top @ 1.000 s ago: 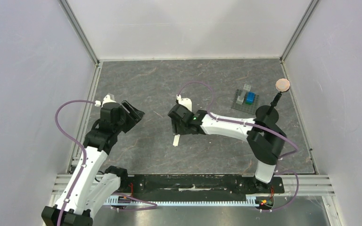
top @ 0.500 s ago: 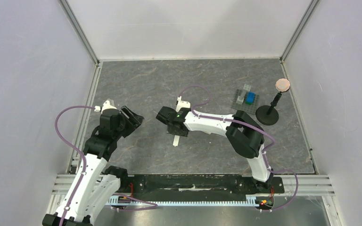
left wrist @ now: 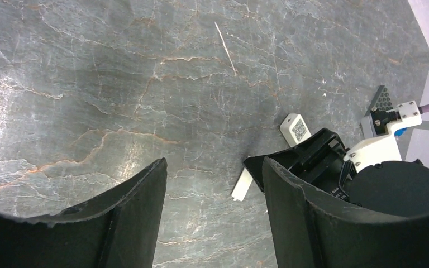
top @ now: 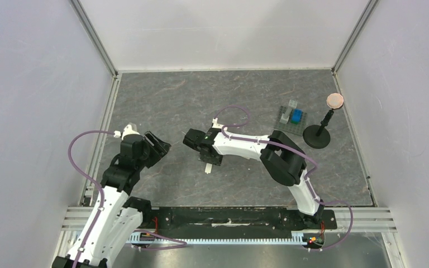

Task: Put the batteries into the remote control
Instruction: Pick up the battery cover at the center of the board.

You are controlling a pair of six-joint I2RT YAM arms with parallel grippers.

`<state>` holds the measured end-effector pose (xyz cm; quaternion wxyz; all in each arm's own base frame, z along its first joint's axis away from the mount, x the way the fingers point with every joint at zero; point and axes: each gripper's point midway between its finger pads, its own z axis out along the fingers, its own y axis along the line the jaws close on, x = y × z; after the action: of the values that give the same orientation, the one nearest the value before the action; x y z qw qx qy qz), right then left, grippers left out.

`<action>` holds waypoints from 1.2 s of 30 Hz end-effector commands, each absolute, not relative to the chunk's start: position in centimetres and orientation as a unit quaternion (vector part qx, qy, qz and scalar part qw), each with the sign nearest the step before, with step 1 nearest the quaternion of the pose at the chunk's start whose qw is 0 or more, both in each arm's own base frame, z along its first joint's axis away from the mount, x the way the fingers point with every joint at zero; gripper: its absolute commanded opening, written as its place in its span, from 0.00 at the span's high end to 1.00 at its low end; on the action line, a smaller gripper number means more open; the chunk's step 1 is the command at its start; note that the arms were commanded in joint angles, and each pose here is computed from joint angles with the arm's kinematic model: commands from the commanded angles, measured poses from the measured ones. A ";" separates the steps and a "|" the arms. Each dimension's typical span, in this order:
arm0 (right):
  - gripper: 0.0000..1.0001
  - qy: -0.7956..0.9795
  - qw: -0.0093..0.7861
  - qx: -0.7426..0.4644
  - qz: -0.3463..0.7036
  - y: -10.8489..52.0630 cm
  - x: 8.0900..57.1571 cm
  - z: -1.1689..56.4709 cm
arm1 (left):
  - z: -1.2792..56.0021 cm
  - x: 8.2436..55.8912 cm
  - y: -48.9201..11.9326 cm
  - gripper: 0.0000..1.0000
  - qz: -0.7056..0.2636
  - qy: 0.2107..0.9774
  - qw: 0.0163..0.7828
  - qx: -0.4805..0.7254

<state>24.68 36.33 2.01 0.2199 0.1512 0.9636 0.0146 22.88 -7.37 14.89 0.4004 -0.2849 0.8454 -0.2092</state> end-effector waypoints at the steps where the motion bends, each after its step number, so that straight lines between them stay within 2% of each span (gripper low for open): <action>1: 0.52 0.966 0.205 0.160 -0.010 36.2 24.1 1.1 | 15.5 23.1 -7.2 0.31 -0.215 0.835 0.422 -0.279; 6: 0.56 0.971 0.185 0.148 -0.026 35.9 23.3 0.3 | 15.7 22.8 -6.7 0.31 -0.210 0.829 0.431 -0.286; 12: 0.75 0.975 0.168 0.140 -0.032 35.6 22.7 -0.4 | 16.0 22.5 -6.3 0.31 -0.211 0.820 0.445 -0.293; 16: 0.81 0.974 0.175 0.142 -0.028 35.4 23.2 0.1 | 15.7 22.2 -6.6 0.31 -0.216 0.825 0.437 -0.288; 20: 0.82 0.968 0.203 0.150 -0.005 35.9 24.6 2.0 | 14.7 21.7 -7.7 0.31 -0.238 0.833 0.417 -0.275; 25: 0.77 0.956 0.234 0.173 0.031 36.1 26.1 5.3 | 13.4 21.1 -11.4 0.30 -0.331 0.832 0.379 -0.236; 29: 0.73 0.953 0.229 0.191 0.052 35.7 26.4 6.4 | 12.6 20.9 -13.3 0.31 -0.393 0.814 0.361 -0.227; 36: 0.73 0.952 0.216 0.204 0.076 35.4 26.2 7.4 | 12.4 21.0 -15.1 0.30 -0.440 0.797 0.362 -0.202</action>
<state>26.18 35.07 5.37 0.2124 0.1840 0.9588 0.0420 20.03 -12.83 9.13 0.3340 -0.2389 0.8364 -0.3632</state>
